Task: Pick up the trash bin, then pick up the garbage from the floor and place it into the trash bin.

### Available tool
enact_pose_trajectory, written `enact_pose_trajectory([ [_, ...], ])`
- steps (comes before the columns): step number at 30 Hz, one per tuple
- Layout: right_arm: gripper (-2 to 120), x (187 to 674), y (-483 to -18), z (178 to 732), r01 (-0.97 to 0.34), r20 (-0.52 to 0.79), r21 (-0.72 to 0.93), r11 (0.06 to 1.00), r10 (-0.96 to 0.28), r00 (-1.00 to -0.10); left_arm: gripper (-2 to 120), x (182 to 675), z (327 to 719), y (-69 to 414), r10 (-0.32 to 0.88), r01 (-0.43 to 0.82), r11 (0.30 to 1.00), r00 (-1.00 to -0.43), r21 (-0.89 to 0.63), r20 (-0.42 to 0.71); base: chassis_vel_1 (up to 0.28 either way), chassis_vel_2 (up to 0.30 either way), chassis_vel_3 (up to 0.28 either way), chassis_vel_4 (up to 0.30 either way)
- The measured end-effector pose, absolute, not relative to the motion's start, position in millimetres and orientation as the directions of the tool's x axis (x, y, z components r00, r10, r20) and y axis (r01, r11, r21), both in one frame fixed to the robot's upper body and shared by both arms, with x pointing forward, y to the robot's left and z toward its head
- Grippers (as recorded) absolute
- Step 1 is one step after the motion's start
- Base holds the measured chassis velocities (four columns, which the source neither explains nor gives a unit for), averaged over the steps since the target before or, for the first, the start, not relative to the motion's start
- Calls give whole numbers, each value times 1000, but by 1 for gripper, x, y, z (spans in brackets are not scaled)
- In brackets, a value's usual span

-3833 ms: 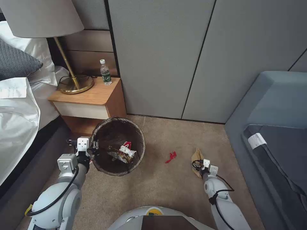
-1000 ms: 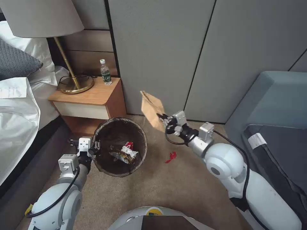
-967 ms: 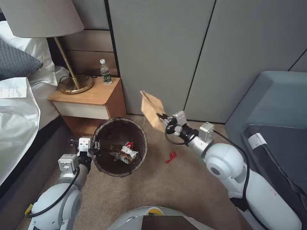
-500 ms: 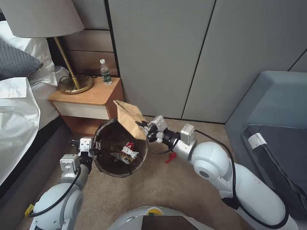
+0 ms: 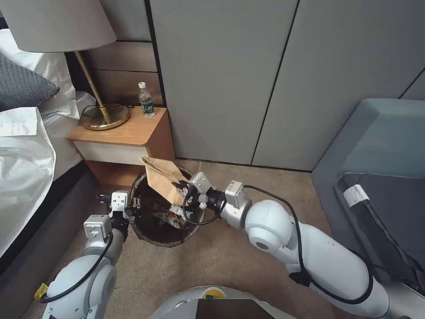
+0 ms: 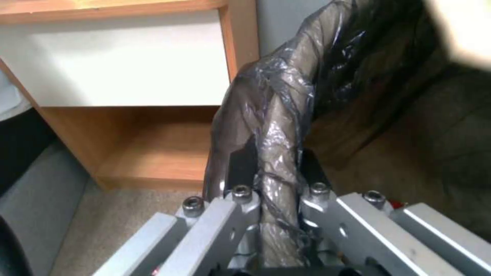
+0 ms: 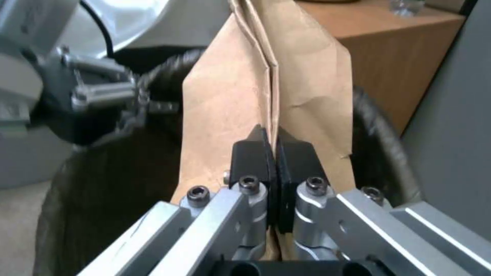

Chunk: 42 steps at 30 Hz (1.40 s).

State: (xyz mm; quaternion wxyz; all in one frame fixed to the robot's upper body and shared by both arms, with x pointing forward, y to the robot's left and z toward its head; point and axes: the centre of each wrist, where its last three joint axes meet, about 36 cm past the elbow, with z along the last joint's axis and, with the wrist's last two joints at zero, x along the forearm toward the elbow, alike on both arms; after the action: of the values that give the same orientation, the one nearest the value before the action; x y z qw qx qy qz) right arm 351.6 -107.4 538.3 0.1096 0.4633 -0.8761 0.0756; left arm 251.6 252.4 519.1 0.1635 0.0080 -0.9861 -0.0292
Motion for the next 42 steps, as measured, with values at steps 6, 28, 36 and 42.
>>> enact_pose_trajectory([
  [6, 3, 352, -94, 527, -830, 285, -39, 556, -790, -543, 3, 252, 520, 252, -26, -7, 998, -948, 59, 318, 0, 0, 0, 0],
  [28, 76, 350, -86, 520, -815, 300, -36, 578, -772, -561, 3, 253, 521, 254, -27, -9, 998, -950, 59, 310, 0, 0, 0, 0],
  [36, 99, 350, -90, 528, -804, 275, -35, 593, -768, -578, 3, 254, 521, 254, -27, -9, 998, -951, 57, 308, 0, 0, 0, 0],
  [42, 100, 353, -103, 545, -780, 229, -27, 625, -756, -614, 3, 254, 521, 254, -28, -12, 998, -951, 56, 307, 0, 0, 0, 0],
])
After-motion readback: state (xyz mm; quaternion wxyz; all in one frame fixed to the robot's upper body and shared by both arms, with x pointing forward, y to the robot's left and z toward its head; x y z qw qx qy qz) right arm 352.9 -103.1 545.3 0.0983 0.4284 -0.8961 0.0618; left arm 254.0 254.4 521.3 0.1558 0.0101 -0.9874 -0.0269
